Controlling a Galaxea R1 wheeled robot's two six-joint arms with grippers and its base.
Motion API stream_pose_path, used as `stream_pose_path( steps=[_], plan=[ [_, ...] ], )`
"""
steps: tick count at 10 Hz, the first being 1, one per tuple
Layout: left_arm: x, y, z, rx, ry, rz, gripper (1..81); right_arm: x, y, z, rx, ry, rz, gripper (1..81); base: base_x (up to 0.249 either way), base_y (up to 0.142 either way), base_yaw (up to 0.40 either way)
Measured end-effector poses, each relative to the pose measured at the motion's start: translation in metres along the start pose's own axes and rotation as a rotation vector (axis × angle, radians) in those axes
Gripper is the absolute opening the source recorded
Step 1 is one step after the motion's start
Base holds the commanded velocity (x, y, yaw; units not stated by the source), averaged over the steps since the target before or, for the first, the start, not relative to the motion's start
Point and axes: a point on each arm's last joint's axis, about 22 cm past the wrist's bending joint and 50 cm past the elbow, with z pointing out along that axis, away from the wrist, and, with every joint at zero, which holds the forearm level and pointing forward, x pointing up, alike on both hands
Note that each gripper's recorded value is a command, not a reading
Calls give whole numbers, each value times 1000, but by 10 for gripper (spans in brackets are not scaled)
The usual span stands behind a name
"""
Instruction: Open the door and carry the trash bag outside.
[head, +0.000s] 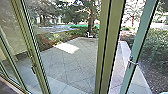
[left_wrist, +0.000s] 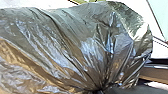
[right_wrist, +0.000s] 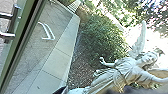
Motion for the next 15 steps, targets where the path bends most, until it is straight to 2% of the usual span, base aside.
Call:
stream_pose_path(
  steps=[3, 6, 9, 12, 15],
  plan=[
    [0, 1, 0, -1, -1, -2, 10, -11, 33, 14, -61, 6, -43, 811, 0, 0, 0],
    [0, 4, 1, -4, -1, -2, 10, -27, 61, 28, -116, -19, -53, 811, 0, 0, 0],
    [0, 8, 2, -10, -1, -2, 10, -47, 88, 32, -170, -66, -73, 811, 0, 0, 0],
    [5, 9, 3, -13, -7, 20, 10, -80, 123, 25, -219, -114, -68, 811, 0, 0, 0],
    [4, 9, 3, -13, -8, 20, 10, -104, 135, 26, -249, -164, -89, 811, 0, 0, 0]
  ],
)
